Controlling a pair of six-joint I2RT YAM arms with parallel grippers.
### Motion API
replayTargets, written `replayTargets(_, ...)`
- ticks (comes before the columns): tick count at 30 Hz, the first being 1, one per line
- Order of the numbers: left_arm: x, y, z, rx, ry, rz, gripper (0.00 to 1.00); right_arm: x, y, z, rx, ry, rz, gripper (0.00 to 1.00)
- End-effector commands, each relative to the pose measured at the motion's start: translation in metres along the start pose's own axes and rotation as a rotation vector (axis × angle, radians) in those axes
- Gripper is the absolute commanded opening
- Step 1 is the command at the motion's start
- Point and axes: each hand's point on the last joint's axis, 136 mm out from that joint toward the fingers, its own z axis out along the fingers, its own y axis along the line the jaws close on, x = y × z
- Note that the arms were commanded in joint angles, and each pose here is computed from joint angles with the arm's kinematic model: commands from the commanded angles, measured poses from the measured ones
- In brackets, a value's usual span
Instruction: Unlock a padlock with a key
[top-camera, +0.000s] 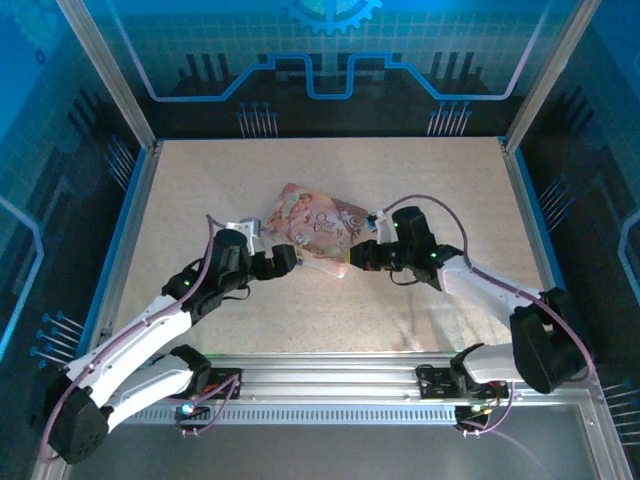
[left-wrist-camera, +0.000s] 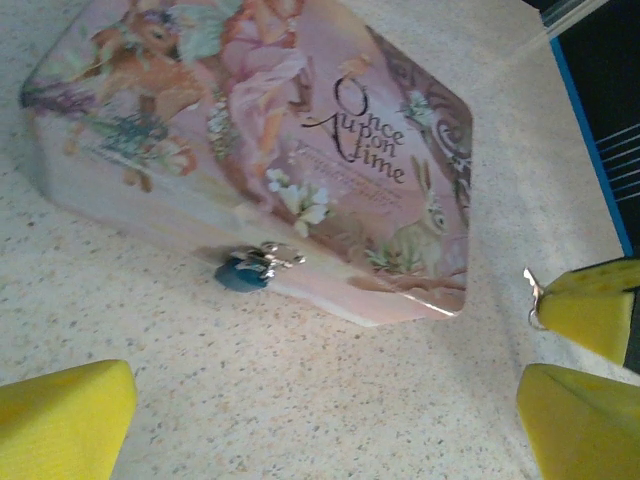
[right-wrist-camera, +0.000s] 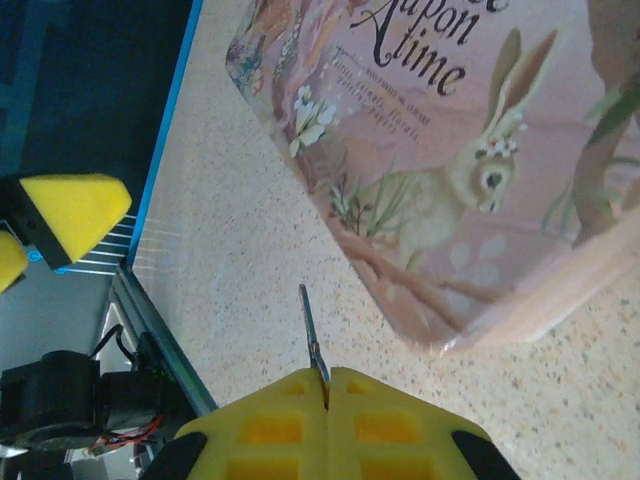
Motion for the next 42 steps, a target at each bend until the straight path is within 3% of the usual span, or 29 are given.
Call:
replayTargets(1, 0.007, 0.015, -0.001, -0.028, -0.001, -0.03, 0.99, -0.015, 0.015, 0.01, -0.055, -0.007, -0.003, 0.06)
replayTargets(24, 0.044, 0.028, 0.031, 0.063, 0.051, -0.014, 0.98, -0.034, -0.007, 0.057, -0.054, 0.034, 0.059, 0.06)
replayTargets(42, 0.044, 0.028, 0.059, 0.07, 0.072, 0.073, 0.95, 0.02, -0.062, 0.057, 0.129, 0.147, 0.155, 0.06)
